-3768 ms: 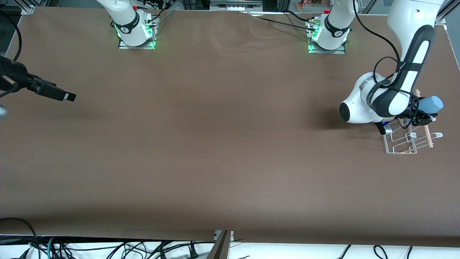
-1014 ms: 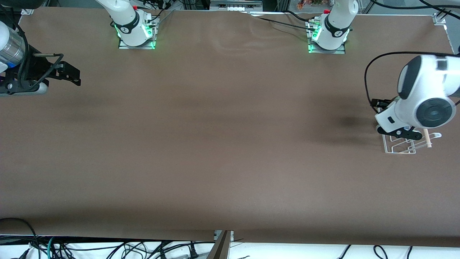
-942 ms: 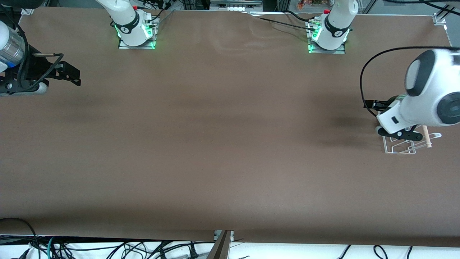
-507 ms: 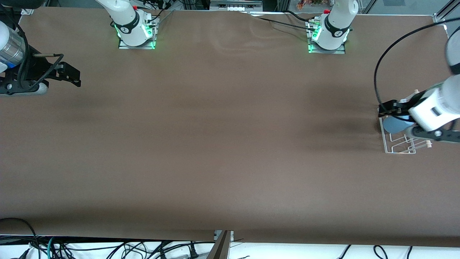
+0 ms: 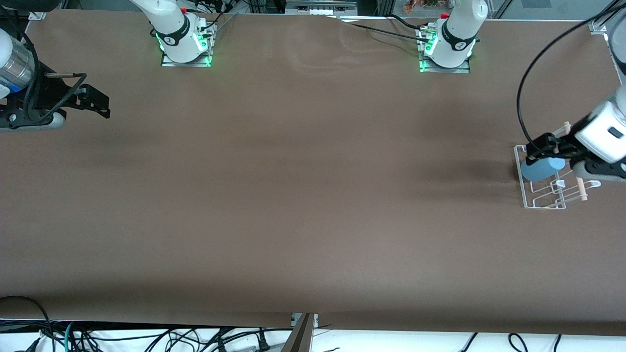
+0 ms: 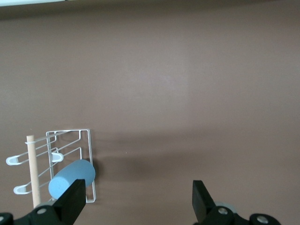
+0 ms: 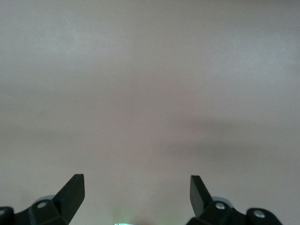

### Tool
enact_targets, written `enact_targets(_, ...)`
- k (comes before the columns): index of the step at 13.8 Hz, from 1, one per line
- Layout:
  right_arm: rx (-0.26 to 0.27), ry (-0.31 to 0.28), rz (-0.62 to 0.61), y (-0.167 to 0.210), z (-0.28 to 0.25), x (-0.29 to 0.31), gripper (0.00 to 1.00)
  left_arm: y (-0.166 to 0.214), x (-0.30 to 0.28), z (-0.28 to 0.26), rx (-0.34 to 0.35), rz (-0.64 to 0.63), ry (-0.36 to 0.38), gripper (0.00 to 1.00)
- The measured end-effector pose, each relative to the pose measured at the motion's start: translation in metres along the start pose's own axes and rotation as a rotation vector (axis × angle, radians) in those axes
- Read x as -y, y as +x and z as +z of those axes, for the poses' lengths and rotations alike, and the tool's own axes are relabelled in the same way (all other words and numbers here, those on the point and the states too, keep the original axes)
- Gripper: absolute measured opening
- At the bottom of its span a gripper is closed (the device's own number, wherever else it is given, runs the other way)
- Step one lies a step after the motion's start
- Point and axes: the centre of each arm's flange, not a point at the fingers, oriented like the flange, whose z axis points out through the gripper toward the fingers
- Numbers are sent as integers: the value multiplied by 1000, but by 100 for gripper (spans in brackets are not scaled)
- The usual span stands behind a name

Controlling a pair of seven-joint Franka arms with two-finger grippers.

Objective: Transfer cup to left arm and place on rack
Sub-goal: 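Lower the cup onto the rack and open the left gripper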

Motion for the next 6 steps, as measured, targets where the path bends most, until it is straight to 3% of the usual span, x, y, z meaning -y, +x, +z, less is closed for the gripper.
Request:
enact_targets(3,0,0,0,0,0,0,100,-32,6,-8,-14,-28,8,100)
enact_targets(6,-1,0,0,0,0,0,100,-37,15,-6,-13,-45,8,100)
